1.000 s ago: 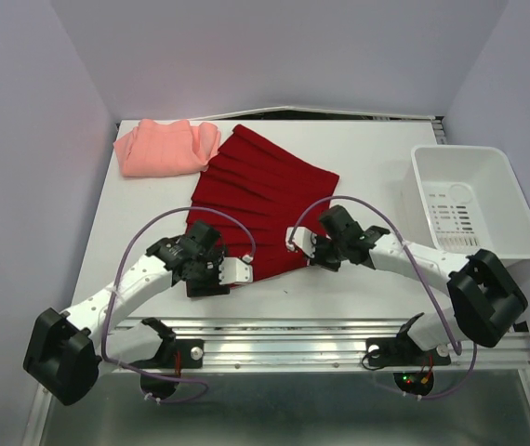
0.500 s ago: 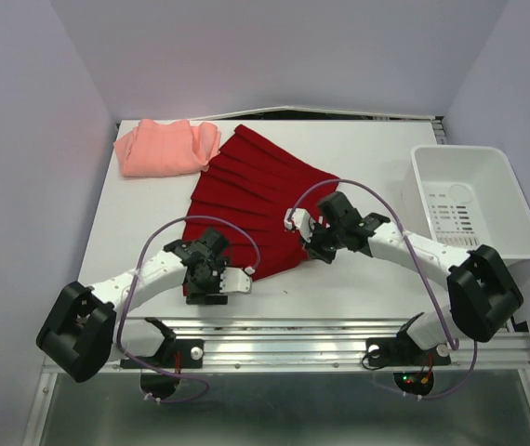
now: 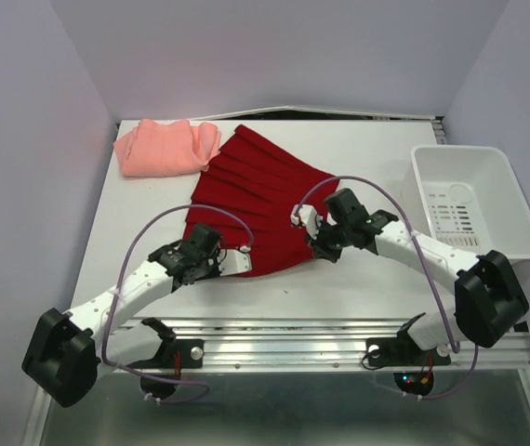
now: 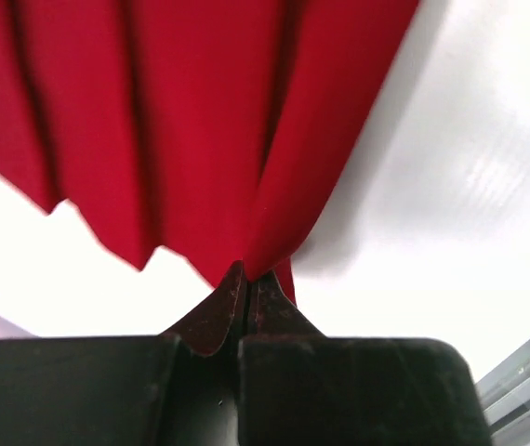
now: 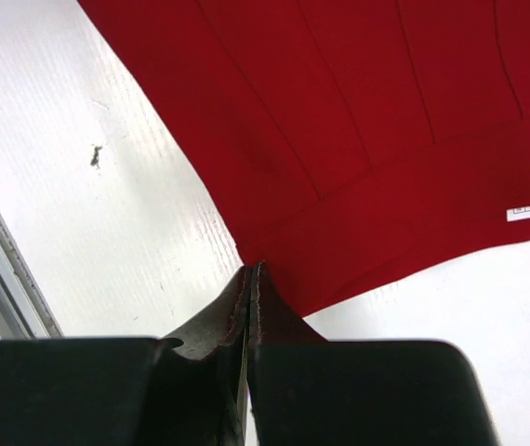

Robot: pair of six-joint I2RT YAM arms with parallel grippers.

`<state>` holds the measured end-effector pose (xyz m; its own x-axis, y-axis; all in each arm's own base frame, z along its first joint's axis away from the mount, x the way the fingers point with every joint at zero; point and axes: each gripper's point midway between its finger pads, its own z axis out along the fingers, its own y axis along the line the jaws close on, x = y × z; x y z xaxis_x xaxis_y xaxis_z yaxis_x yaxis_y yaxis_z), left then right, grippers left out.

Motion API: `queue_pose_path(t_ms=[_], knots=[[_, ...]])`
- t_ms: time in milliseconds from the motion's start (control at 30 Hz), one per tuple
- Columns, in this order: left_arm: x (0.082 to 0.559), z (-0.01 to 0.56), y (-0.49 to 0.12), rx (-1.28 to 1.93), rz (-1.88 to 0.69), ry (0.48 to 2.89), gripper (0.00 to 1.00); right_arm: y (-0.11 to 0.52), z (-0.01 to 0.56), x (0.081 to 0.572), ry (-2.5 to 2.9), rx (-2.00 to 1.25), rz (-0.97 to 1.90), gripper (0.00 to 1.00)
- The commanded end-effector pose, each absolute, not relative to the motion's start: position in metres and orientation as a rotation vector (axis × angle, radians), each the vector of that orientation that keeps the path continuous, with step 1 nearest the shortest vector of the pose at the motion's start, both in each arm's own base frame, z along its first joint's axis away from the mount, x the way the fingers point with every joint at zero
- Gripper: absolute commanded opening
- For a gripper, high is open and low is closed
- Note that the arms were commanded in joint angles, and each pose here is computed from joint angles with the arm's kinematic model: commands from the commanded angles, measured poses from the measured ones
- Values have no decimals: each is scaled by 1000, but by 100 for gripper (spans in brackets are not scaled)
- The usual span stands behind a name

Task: Fold and stack the skirts
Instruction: Fold the skirt

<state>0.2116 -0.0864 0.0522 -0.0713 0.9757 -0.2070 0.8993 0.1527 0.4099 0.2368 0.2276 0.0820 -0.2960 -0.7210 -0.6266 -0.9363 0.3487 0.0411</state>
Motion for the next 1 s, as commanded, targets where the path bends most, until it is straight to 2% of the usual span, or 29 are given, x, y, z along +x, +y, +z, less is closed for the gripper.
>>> queue_pose_path(t_ms=[0, 467, 633, 800, 967], knots=[[229, 98, -95, 1565, 235, 1983, 0, 227, 109, 231, 2045, -1445, 578, 1], [200, 214, -86, 1239, 114, 1960, 0, 225, 160, 161, 1948, -1579, 805, 1], [196, 266, -74, 1118, 137, 1862, 0, 239, 190, 135, 1899, -1563, 934, 1], [218, 303, -66, 1014, 257, 1794, 0, 243, 194, 133, 1923, -1497, 976, 1], [261, 331, -89, 961, 285, 1689, 0, 237, 179, 140, 2023, -1399, 912, 1]])
